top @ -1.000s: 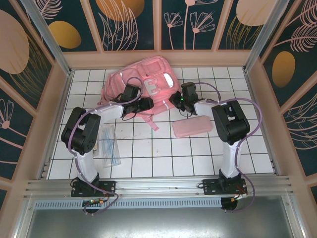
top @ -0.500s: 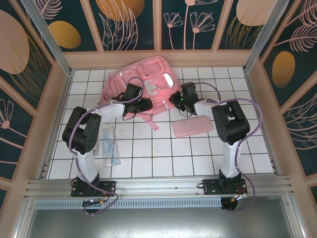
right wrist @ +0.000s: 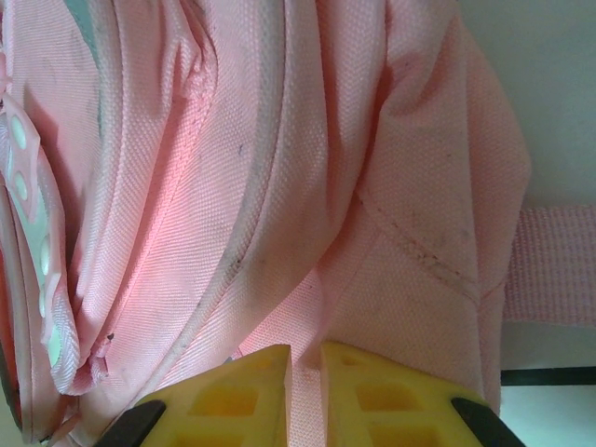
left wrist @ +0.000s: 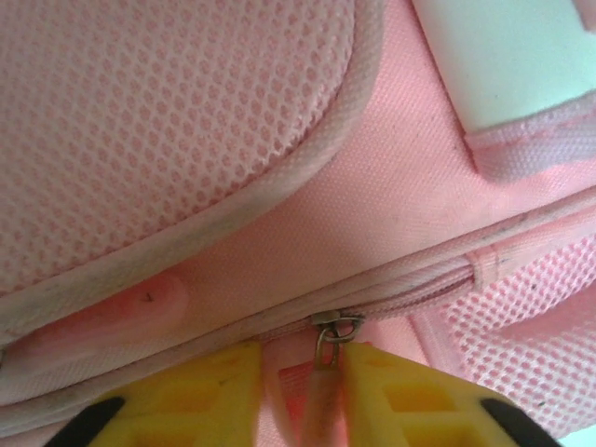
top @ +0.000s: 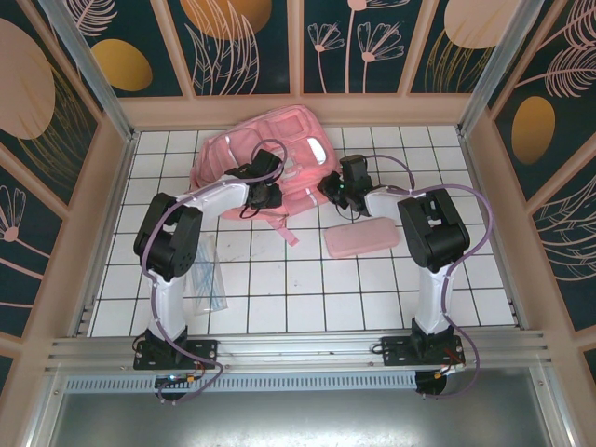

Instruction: Pack the student bag

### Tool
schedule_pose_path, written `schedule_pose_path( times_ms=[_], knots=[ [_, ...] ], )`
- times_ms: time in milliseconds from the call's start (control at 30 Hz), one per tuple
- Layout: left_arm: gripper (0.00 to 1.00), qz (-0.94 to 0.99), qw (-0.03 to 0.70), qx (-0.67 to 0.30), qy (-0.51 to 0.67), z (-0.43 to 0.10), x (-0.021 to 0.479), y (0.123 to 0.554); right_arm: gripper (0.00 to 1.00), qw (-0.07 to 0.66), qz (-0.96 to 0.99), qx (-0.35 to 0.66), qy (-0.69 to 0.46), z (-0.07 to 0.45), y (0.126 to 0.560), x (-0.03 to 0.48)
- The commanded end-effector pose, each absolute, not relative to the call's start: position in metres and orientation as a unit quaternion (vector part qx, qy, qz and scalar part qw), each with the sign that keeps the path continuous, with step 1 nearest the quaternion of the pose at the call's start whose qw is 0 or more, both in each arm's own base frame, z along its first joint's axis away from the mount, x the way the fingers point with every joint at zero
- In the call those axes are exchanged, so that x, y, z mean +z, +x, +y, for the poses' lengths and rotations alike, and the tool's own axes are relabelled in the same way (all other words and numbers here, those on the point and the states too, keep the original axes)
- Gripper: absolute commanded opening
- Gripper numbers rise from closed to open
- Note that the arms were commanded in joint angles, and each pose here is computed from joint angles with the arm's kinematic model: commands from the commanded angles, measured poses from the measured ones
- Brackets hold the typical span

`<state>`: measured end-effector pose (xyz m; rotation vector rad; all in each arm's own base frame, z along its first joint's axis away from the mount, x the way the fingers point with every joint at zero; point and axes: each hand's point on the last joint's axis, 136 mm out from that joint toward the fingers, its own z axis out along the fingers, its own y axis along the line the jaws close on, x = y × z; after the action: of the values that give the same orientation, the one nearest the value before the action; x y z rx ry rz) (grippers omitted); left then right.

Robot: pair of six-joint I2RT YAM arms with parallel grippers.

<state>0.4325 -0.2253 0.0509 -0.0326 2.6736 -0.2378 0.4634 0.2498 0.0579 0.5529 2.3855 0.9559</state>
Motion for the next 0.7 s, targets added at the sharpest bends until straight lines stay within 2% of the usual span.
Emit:
schedule_pose_path(
  times_ms=[0,133,267,367,467,533,667],
  knots=[
    [0.22,0.974,0.222,-0.053,-0.003,-0.216,0.049,0.433,0.16,0.275,0.872,0.356,0.19,0.254,0.467,0.075],
    [0.12,0.974,0.218,-0.064,0.0,-0.221,0.047,0.434,0.16,0.275,0.874,0.354,0.19,0.254,0.467,0.074],
    [0.12,0.975,0.208,-0.075,0.0,-0.225,0.039,0.432,0.16,0.276,0.874,0.35,0.191,0.252,0.466,0.074],
    [0.0,0.976,0.204,-0.073,0.001,-0.225,0.034,0.432,0.16,0.278,0.874,0.35,0.19,0.251,0.466,0.076],
    [0.0,0.976,0.206,-0.064,0.0,-0.22,0.034,0.432,0.18,0.28,0.874,0.351,0.188,0.251,0.466,0.079],
    [0.0,0.974,0.208,-0.084,0.001,-0.223,0.042,0.431,0.24,0.278,0.873,0.357,0.183,0.252,0.464,0.084],
    [0.0,0.95,0.215,-0.226,0.018,-0.266,0.081,0.424,0.44,0.264,0.875,0.372,0.159,0.255,0.451,0.101]
  ],
)
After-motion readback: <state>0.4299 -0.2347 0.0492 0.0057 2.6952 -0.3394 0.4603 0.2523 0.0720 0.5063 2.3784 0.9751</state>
